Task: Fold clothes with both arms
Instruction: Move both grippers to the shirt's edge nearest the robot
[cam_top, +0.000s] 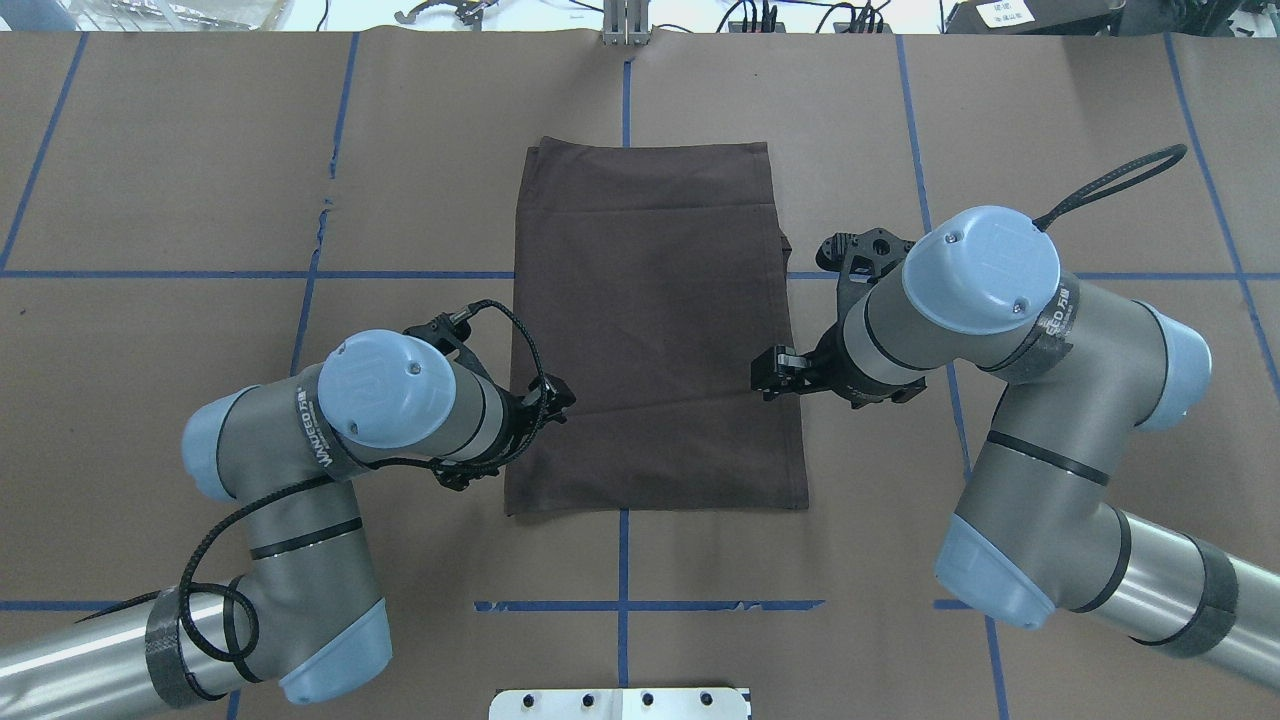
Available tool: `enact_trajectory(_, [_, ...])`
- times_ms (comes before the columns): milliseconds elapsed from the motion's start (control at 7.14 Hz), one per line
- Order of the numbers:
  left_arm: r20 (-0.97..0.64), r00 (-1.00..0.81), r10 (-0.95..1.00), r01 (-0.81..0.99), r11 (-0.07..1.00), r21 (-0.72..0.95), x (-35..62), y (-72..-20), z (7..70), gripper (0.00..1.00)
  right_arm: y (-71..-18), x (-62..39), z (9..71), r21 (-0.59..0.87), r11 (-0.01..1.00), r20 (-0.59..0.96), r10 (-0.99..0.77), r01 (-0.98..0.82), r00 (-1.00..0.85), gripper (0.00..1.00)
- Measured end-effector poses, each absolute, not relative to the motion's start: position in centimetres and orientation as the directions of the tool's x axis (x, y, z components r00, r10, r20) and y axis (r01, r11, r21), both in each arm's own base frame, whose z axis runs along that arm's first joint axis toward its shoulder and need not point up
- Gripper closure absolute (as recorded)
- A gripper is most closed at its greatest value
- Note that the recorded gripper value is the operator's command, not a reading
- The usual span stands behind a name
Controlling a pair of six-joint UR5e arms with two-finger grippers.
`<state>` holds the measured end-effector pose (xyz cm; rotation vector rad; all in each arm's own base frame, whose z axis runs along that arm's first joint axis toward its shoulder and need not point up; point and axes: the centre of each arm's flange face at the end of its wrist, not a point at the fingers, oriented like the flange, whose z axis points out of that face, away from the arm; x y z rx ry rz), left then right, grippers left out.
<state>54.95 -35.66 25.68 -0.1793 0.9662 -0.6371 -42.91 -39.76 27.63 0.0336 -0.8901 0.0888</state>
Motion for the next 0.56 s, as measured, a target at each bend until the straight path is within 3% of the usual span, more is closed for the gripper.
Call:
enact_trajectory(420, [-0.679,0.436,-0.591,0.435,0.798,-0.416,56.4,-33.5,26.6,0.04,-39.8,-43.0,27.2,-0.013,0.995,0.785,0.073,-0.1,0.616,0.0])
enact_trajectory(560, [-0.676,0.445,-0.588,0.429,0.802,-0.415,56.8,-32.8,26.8,0.08,-39.8,-42.9,27.1,-0.015,0.995,0.786,0.075,-0.102,0.614,0.0])
